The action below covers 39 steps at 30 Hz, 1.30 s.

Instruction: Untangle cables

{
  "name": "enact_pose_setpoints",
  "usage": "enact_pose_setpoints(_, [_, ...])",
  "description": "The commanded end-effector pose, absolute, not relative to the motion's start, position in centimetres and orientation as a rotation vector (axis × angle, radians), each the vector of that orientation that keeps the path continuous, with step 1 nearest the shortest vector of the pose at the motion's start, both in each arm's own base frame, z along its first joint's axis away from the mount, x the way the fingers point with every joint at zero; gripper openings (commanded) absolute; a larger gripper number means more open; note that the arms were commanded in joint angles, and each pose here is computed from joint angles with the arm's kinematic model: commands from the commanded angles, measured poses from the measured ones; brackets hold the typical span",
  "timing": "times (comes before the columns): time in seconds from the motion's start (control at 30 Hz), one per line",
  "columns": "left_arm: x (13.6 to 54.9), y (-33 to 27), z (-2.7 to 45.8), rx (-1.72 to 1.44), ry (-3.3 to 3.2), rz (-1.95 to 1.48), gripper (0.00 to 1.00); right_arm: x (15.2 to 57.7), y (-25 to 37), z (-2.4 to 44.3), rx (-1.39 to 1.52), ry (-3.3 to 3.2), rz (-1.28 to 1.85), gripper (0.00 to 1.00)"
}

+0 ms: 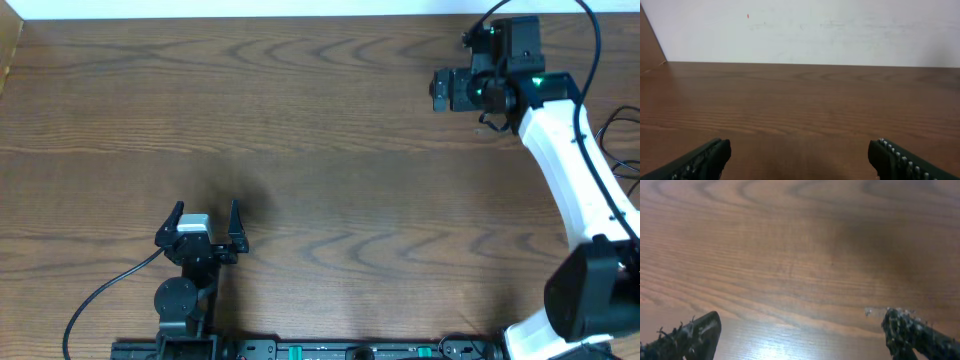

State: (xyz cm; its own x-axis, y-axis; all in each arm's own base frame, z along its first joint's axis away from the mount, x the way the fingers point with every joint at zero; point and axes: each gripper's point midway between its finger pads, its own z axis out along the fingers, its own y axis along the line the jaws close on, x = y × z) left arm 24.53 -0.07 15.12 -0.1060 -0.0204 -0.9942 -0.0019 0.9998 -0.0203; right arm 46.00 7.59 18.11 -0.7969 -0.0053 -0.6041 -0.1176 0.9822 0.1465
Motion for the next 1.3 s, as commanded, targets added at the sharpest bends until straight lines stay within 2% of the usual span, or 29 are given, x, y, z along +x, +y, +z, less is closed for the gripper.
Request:
enact_pose_setpoints(0.0, [24.4,0.5,13.6,-0.046,1.728,0.01,0.93,45.1,7.4,20.4,-0.101,2.366,0.22,0.99])
enact_pose_setpoints(0.83, [24.4,0.5,13.6,-0.046,1.728,0.01,0.93,31.2,2.0,16.6,-0.007,1.696,0.141,0.99])
enact_pose_setpoints(1.27, [24.4,0.5,13.6,-0.046,1.728,0.01,0.93,27.7,0.3,15.1,0.035,1.677,0.082,0.99])
